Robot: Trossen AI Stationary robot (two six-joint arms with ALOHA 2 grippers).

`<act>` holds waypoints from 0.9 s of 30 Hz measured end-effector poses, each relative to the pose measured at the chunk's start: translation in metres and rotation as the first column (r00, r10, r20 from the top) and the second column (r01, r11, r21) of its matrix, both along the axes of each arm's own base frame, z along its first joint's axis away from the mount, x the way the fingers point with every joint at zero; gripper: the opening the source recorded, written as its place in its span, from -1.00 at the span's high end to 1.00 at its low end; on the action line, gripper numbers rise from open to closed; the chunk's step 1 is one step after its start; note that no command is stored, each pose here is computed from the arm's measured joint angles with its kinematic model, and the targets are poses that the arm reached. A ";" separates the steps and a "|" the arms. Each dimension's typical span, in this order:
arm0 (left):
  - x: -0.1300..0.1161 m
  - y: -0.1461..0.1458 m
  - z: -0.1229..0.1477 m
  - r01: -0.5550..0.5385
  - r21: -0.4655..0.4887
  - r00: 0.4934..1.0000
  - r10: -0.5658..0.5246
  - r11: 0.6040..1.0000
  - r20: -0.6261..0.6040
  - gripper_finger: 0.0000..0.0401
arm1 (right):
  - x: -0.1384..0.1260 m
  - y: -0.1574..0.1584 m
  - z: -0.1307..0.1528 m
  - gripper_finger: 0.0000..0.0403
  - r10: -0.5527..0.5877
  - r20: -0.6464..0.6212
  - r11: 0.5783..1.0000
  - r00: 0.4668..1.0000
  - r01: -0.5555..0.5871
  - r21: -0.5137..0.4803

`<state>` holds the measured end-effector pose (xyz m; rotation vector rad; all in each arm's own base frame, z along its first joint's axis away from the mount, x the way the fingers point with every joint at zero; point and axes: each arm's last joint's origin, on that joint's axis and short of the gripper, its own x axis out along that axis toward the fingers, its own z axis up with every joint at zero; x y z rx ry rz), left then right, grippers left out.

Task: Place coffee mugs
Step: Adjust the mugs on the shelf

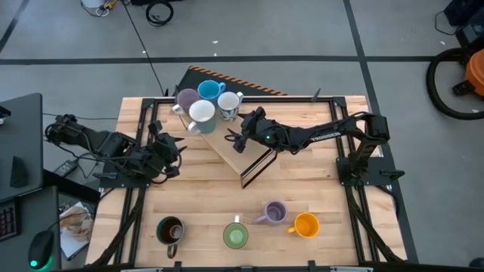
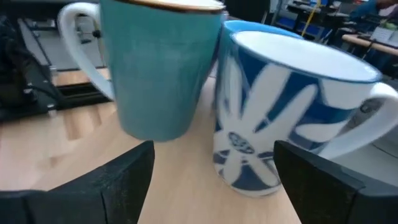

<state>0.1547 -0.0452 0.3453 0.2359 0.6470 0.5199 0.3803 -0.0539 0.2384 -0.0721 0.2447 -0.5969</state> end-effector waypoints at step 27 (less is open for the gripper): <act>0.000 0.001 0.000 -0.010 -0.002 1.000 0.010 1.000 0.009 0.37 | 0.000 -0.016 0.005 -0.62 0.110 0.037 0.994 0.993 -0.110 -0.002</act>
